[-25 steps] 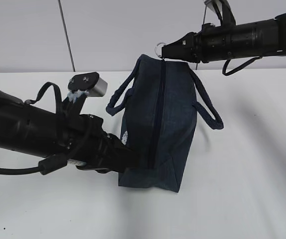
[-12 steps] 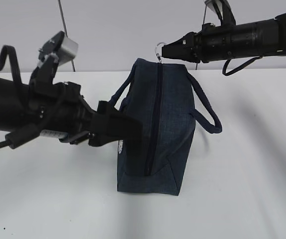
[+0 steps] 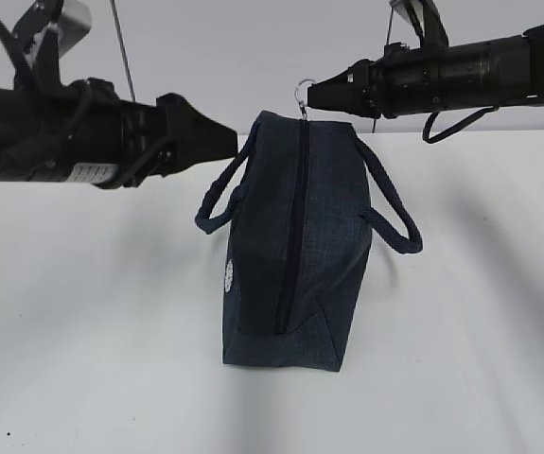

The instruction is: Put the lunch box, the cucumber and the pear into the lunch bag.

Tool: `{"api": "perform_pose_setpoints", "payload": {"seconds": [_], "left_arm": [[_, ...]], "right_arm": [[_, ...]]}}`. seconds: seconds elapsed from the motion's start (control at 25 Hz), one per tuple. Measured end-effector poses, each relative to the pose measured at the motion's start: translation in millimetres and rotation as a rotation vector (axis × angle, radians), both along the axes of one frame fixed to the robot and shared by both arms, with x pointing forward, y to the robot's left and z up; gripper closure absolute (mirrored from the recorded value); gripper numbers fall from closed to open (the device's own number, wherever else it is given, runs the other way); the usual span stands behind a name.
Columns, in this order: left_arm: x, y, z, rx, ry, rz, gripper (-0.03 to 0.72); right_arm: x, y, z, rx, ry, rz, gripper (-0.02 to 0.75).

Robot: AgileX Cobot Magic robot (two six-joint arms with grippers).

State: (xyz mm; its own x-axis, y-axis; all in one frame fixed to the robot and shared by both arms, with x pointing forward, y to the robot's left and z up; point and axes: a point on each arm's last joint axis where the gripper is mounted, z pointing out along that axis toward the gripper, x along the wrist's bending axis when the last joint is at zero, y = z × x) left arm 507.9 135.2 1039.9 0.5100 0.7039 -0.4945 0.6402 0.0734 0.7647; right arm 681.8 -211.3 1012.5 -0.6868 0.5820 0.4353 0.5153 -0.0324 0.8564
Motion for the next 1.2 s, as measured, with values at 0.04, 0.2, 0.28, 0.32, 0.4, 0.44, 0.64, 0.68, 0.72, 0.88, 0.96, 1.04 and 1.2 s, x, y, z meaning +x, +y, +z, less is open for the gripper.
{"api": "perform_pose_setpoints", "payload": {"seconds": [0.04,0.2,0.28,0.32,0.4,0.44,0.64,0.68,0.72,0.88,0.96,1.04,1.2], "left_arm": [[6,-3,3,-0.004,-0.009,0.0,0.185],[35,-16,1,-0.004,-0.016,0.003,0.224],[49,-22,-2,-0.003,-0.016,0.004,0.235],[56,-25,-5,-0.001,-0.013,0.004,0.239],[67,-30,-12,0.003,-0.004,0.004,0.243],[72,-33,-15,0.005,0.0,0.004,0.244],[84,-41,-27,0.001,0.02,-0.02,0.265],[84,-41,-29,0.003,0.024,-0.02,0.286],[85,-41,-30,0.005,0.027,-0.021,0.312],[85,-41,-32,0.034,0.015,-0.042,0.516],[84,-42,-32,0.038,0.011,-0.056,0.631],[83,-43,-32,0.035,0.007,-0.079,0.662],[78,-47,-31,0.032,-0.008,-0.16,0.67]], "right_arm": [[0,0,0,0.001,0.0,-0.001,0.732],[0,0,0,0.002,0.0,-0.001,0.732],[0,0,0,0.003,0.0,-0.002,0.732],[0,0,0,0.003,0.0,-0.002,0.732],[0,0,0,0.004,0.0,-0.002,0.732],[0,0,0,0.004,0.0,-0.002,0.732],[0,0,1,0.008,0.0,-0.004,0.732],[0,0,1,0.008,0.0,-0.004,0.732],[0,0,1,0.008,0.0,-0.004,0.732],[0,0,1,0.008,0.0,-0.004,0.732],[0,0,1,0.008,0.0,-0.004,0.732],[0,0,1,0.008,0.0,-0.004,0.732],[1,-1,0,0.008,0.003,-0.008,0.732]]}}
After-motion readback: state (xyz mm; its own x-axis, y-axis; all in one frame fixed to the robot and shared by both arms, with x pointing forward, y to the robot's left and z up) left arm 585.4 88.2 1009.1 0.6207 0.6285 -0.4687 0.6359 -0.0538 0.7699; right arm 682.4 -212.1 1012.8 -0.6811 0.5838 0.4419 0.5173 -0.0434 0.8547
